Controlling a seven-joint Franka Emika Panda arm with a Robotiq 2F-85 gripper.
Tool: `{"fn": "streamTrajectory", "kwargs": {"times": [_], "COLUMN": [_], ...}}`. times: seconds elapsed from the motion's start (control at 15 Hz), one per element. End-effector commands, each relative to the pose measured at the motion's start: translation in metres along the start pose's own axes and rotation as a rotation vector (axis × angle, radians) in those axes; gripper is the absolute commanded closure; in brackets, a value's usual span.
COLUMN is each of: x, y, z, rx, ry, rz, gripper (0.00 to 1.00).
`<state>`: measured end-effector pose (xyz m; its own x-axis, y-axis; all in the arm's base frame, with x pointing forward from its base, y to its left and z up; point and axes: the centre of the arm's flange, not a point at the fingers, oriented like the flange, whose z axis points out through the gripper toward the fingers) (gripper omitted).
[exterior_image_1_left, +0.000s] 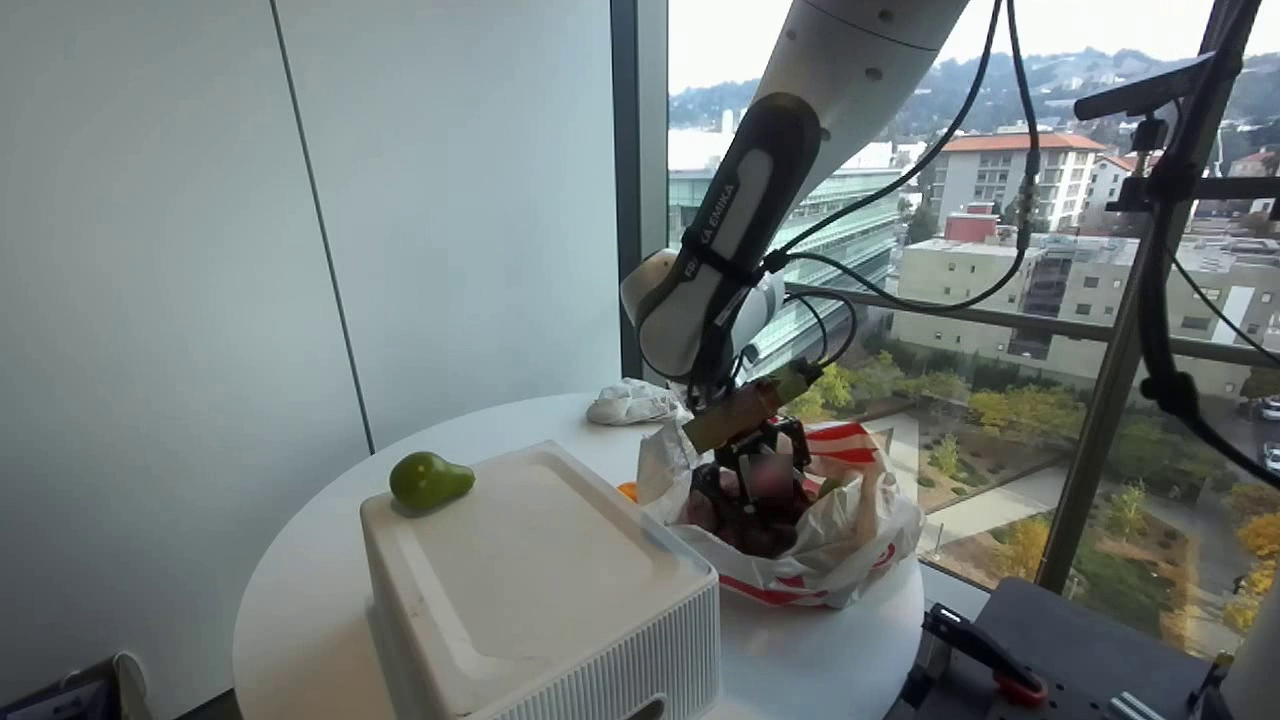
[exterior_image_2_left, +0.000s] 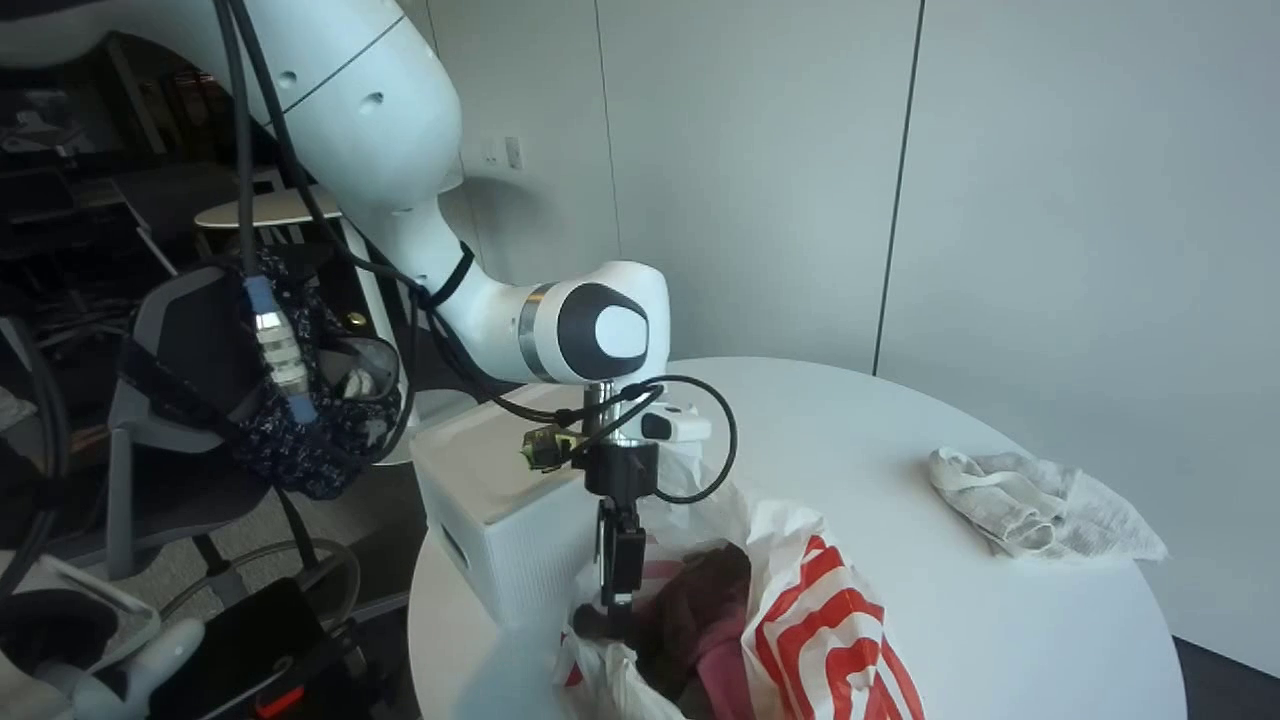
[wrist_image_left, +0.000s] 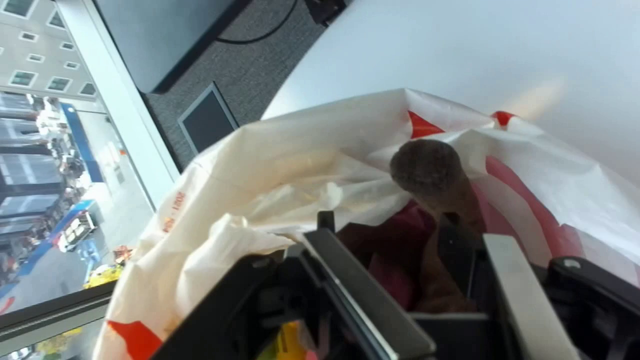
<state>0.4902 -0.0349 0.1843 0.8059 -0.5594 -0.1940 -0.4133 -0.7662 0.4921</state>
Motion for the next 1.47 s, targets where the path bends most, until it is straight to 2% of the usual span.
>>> {"fn": "streamTrajectory", "kwargs": {"times": [0.0,0.07,0.13,0.2,0.4,0.67,0.8,1.0,1.13,1.2,1.33,1.4], "x": [-0.052,-0.062,-0.071,-0.079,-0.099,-0.108,-0.106,-0.103,-0.099,-0.097,-0.091,-0.089], "y": [0.025,0.025,0.023,0.013,-0.021,-0.072,-0.092,-0.119,-0.139,-0.149,-0.165,-0.175], "z": [-0.058,-0.074,-0.09,-0.109,-0.156,-0.206,-0.231,-0.263,-0.278,-0.283,-0.285,-0.286], "rx": [-0.121,-0.093,-0.04,0.026,0.125,0.253,0.363,0.548,0.647,0.686,0.749,0.75], "ry": [-0.01,0.012,0.047,0.077,0.187,0.367,0.433,0.467,0.5,0.517,0.498,0.482], "rz": [-0.008,-0.047,-0.09,-0.116,-0.176,-0.276,-0.291,-0.266,-0.32,-0.358,-0.356,-0.325], "gripper": [0.12,0.03,0.0,0.0,0.0,0.0,0.0,0.0,0.0,0.0,0.0,0.0]}}
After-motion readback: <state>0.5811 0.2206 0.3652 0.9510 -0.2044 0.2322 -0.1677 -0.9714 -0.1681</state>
